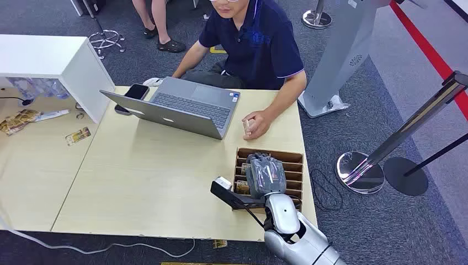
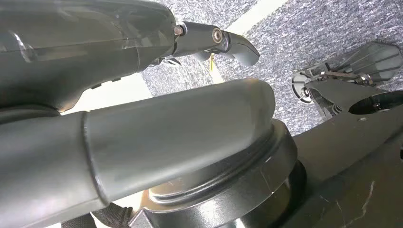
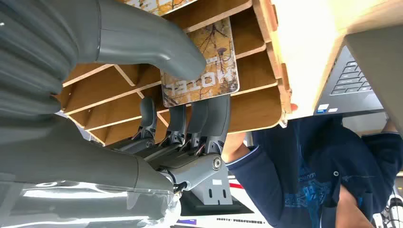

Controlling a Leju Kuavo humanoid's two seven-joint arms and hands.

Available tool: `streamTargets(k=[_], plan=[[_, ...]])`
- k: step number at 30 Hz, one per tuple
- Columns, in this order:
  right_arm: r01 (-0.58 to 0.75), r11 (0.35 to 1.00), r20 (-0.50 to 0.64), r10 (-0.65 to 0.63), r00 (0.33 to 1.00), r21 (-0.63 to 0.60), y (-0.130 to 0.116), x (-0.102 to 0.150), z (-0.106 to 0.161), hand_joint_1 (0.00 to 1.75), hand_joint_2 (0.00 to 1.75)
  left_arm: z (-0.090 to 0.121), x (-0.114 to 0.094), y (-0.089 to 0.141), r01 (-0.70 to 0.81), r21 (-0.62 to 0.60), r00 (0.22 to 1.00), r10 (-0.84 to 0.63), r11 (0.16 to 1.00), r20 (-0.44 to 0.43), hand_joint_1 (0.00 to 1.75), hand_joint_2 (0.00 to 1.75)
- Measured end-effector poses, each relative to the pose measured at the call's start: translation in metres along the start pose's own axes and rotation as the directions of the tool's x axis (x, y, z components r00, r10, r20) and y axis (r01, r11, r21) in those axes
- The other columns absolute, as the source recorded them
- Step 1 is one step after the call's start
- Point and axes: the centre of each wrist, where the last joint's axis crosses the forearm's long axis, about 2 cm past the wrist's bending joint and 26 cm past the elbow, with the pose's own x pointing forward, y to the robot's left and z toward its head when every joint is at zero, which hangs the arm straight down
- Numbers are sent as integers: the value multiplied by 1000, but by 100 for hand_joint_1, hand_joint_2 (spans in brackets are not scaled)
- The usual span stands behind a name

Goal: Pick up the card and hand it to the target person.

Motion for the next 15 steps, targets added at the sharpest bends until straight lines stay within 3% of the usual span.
streamTargets(k=[5,15], plan=[[-2,1000,0,2,1000,0,0,-1,1,107,175,0,0,0,0,0,1000,0,1000,0,0,0],[1,1000,-3,-1,1000,14,0,-3,3,133,175,0,-1,0,-1,-1,1000,1,1000,-1,0,0]])
